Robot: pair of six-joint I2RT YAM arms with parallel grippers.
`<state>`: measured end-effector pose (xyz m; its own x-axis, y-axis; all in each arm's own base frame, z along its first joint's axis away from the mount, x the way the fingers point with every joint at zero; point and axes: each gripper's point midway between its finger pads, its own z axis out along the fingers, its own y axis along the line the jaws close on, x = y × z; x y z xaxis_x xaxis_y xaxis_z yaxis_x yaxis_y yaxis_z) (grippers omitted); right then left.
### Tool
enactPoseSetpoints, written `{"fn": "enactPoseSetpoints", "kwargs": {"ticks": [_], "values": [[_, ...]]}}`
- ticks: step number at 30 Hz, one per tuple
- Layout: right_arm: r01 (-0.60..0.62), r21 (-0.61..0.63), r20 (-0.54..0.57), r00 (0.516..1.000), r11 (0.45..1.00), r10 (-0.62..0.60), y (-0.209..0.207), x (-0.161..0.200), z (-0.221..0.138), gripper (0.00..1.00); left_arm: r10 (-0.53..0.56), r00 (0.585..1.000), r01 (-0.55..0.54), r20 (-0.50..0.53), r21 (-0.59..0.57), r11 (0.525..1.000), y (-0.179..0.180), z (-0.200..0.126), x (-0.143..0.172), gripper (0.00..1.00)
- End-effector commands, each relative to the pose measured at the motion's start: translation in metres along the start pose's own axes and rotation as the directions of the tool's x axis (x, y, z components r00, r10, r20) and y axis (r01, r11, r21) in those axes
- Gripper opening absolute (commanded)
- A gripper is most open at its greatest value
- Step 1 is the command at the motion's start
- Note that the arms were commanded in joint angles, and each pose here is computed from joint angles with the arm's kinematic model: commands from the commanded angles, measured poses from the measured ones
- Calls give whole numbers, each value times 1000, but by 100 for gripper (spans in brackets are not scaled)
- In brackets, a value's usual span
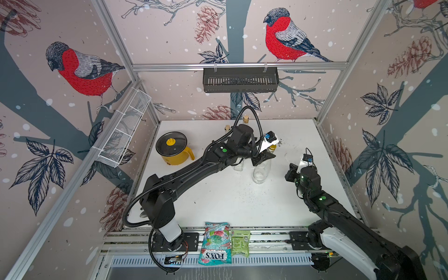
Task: Remove the label from the bottle
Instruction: Place the bottle at the center of the board.
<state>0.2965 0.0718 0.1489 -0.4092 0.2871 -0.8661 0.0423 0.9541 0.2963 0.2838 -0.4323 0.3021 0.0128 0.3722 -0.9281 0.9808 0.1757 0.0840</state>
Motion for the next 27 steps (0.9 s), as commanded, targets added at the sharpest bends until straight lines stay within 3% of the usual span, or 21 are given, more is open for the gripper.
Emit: {"fn": "enactPoseSetpoints", "kwargs": {"ticks": [1,10,21,23,25,27], "values": [[-38,72,-88,995,997,45,-18,13,-3,0,81,994,-74,79,-90,993,31,8,-30,0],[-37,229,-260,961,973,97,-40,18,1,0,40,998,-34,49,-112,993,93,40,-31,0],[52,302,-391,917,952,74,-44,19,9,0,-2,999,10,52,-138,990,128,51,-17,0],[73,295,-447,892,953,70,-40,23,10,0,-10,999,17,53,-137,990,130,51,-15,8],[92,305,-491,868,948,74,-40,28,10,0,-13,998,21,60,-138,990,132,52,-15,26],[115,323,-516,854,940,72,-43,31,10,0,-15,998,24,65,-138,990,134,53,-15,37]]}}
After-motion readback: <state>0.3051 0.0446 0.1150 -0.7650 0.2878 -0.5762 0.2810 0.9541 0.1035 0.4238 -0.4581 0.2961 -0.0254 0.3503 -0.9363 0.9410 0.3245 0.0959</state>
